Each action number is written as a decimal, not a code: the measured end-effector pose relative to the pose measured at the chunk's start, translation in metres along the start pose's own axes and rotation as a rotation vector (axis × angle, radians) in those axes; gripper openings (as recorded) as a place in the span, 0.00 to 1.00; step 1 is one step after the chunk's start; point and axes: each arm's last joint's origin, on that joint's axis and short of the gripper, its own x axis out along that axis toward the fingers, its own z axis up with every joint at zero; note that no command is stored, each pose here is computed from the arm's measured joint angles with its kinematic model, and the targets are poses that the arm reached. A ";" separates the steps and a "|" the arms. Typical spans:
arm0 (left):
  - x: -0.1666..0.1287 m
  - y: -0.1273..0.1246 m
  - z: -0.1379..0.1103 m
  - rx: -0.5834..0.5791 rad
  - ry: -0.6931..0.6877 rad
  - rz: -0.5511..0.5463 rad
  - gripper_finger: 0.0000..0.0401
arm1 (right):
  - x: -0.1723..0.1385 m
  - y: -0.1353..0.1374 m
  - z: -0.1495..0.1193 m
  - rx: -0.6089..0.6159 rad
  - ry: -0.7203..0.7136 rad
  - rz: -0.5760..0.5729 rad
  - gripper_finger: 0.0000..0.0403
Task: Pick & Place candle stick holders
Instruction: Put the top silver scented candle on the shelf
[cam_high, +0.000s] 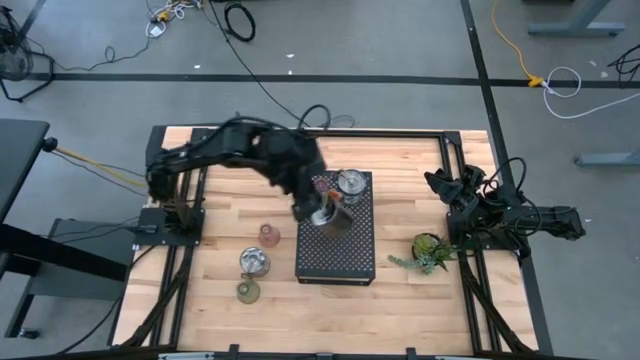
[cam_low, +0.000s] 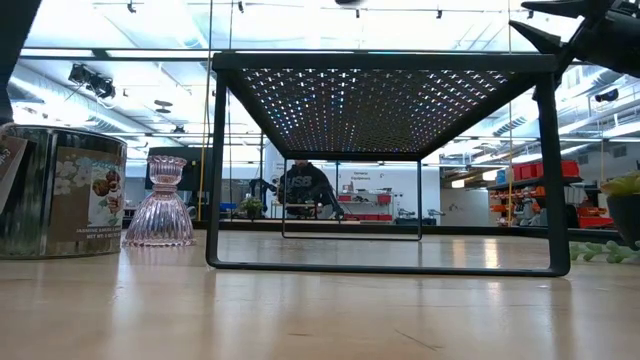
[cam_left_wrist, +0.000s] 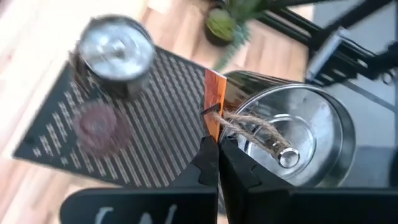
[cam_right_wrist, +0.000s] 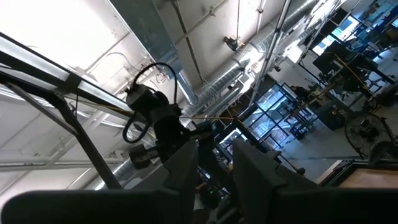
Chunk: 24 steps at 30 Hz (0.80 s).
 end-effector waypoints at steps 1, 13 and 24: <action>0.007 0.002 0.003 0.004 -0.005 0.001 0.00 | 0.000 0.000 0.000 0.000 0.001 -0.001 0.25; 0.076 0.021 0.018 0.015 0.076 0.073 0.00 | 0.000 -0.001 -0.001 -0.007 0.006 -0.005 0.25; 0.115 0.027 0.019 0.047 0.119 0.112 0.00 | 0.000 -0.001 -0.002 -0.026 0.016 -0.015 0.25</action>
